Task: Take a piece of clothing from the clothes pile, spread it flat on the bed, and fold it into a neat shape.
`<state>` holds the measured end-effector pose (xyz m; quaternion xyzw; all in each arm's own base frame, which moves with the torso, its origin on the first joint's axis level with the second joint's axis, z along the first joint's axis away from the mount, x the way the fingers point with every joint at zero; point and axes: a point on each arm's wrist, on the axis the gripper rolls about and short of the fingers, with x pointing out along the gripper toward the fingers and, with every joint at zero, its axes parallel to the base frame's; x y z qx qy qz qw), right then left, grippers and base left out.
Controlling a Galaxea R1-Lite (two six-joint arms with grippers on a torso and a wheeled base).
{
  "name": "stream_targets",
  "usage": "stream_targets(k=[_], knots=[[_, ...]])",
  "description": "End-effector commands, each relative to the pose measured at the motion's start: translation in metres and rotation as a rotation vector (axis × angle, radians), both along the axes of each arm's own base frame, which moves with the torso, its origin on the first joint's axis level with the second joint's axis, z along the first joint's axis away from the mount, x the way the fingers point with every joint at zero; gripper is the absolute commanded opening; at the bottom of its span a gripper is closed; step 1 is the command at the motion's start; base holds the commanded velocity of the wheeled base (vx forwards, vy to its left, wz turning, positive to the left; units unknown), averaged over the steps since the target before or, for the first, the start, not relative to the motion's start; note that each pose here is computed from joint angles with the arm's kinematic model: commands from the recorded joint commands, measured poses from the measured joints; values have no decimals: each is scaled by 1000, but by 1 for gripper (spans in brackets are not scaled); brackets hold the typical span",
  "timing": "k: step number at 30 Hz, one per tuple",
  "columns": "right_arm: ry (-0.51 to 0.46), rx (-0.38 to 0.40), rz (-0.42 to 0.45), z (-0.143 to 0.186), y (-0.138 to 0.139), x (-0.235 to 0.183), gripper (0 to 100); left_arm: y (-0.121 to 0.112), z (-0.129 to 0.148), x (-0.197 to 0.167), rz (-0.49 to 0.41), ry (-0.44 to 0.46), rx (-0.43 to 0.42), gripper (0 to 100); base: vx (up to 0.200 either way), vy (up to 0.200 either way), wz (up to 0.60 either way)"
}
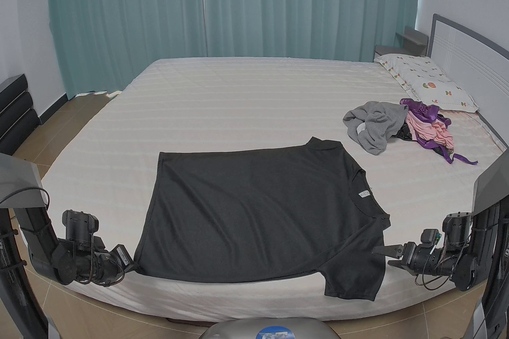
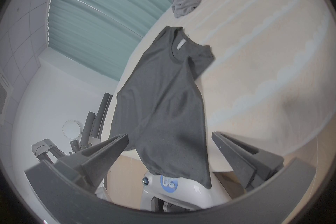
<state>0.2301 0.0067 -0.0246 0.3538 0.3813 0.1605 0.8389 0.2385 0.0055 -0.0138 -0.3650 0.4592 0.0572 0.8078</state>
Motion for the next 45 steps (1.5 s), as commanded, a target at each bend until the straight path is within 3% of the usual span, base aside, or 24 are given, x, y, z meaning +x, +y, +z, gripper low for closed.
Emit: stream_targets(k=[1, 17, 18, 31, 38, 45], knots=[[38, 0, 9, -11, 2, -1, 100, 0, 0, 0, 3, -1, 1, 0, 0, 0, 0], [6, 2, 36, -16, 9, 13, 100, 0, 0, 0, 1, -1, 3, 0, 0, 0, 0], [6, 1, 35, -17, 9, 13, 0, 0, 0, 0, 1, -1, 3, 0, 0, 0, 0], [0, -52, -23, -13, 4, 10, 0, 0, 0, 1, 5, -4, 2, 0, 0, 0, 0], [-71, -66, -28, 14, 5, -1, 0, 3, 3, 1, 18, -17, -15, 0, 0, 0, 0], [-5, -65, -69, 19, -5, -18, 0, 4, 11, -5, 26, -49, -12, 0, 0, 0, 0]])
